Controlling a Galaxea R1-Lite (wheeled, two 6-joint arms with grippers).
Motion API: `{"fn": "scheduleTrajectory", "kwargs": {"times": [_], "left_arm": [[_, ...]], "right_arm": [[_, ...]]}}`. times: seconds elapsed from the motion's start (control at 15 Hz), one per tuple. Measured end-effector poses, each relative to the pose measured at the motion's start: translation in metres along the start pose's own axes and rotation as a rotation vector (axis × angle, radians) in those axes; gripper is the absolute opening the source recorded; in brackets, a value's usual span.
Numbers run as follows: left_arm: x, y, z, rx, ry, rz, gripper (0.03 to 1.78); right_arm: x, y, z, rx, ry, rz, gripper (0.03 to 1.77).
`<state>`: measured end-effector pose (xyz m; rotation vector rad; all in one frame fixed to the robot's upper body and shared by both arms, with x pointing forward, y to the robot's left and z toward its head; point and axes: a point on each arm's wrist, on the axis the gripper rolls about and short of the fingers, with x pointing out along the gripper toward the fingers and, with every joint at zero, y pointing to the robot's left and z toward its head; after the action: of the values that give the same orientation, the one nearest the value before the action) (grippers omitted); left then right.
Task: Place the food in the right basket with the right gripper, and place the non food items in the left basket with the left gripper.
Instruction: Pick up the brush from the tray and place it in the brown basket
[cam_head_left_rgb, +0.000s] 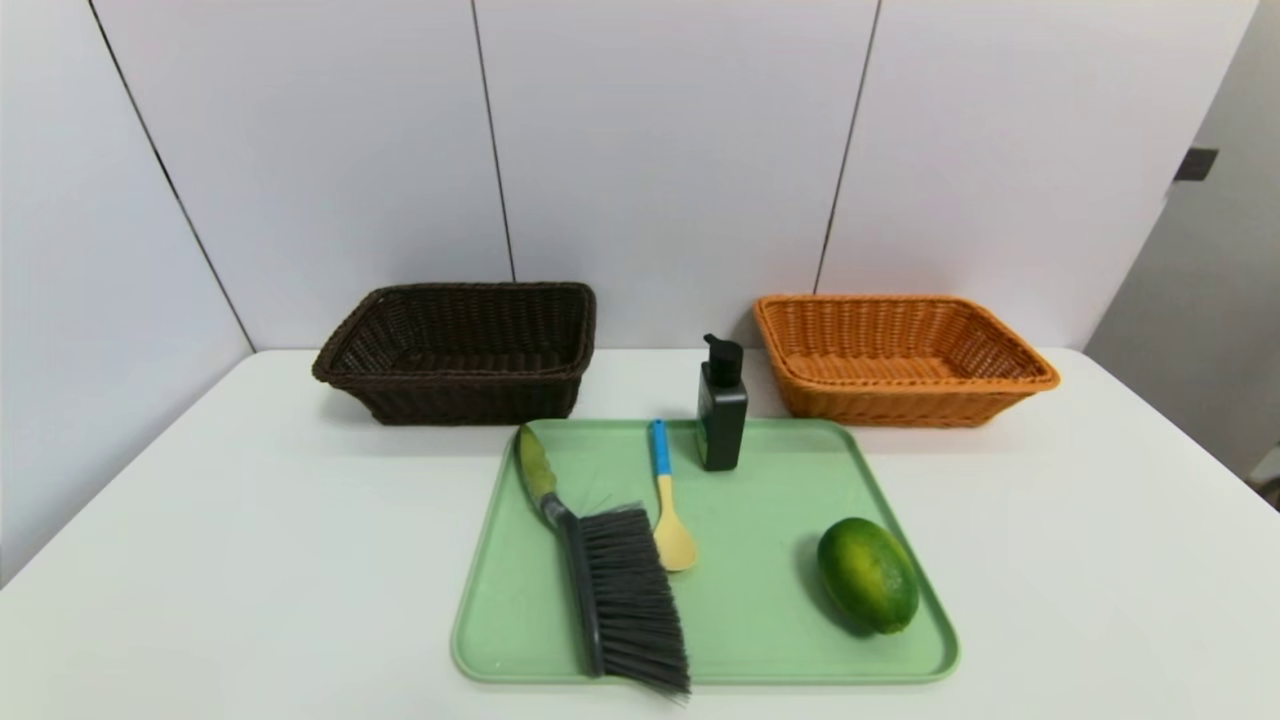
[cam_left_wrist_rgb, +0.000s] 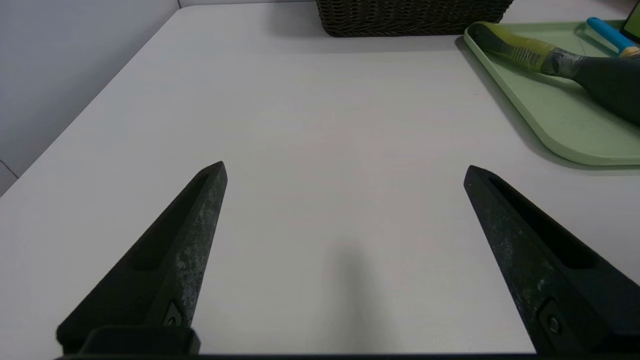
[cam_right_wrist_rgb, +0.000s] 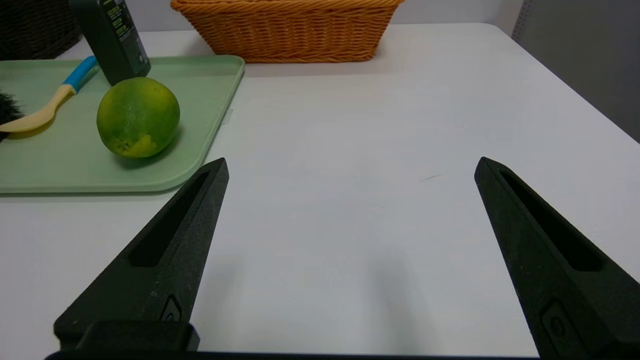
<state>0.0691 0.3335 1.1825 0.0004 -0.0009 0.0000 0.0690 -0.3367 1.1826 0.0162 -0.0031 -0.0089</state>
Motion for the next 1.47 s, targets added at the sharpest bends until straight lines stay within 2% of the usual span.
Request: {"fn": "scheduleTrajectory", "kwargs": {"times": [0.47,0.8,1.13,1.27,1.47], "left_arm": [[0.000,0.000,0.000,0.000,0.001,-0.001,1.69],[0.000,0.000,0.000,0.010,0.001,0.001,1.69],[-0.001,-0.001,0.000,0.054,0.042,-0.028,1.69],[-0.005,-0.001,0.009,0.057,0.081,-0.057,1.69],[-0.008,-0.002,0.043,0.005,0.148,-0.094,1.69]], "right_arm": [[0.000,0.000,0.000,-0.005,0.000,0.002,1.70],[0.000,0.000,0.000,-0.035,-0.001,0.012,1.70],[-0.002,0.000,0.008,-0.011,-0.031,0.003,1.70],[-0.009,0.001,0.024,-0.011,-0.061,0.011,1.70],[-0.019,0.001,0.042,-0.011,0.009,0.020,1.70]]}}
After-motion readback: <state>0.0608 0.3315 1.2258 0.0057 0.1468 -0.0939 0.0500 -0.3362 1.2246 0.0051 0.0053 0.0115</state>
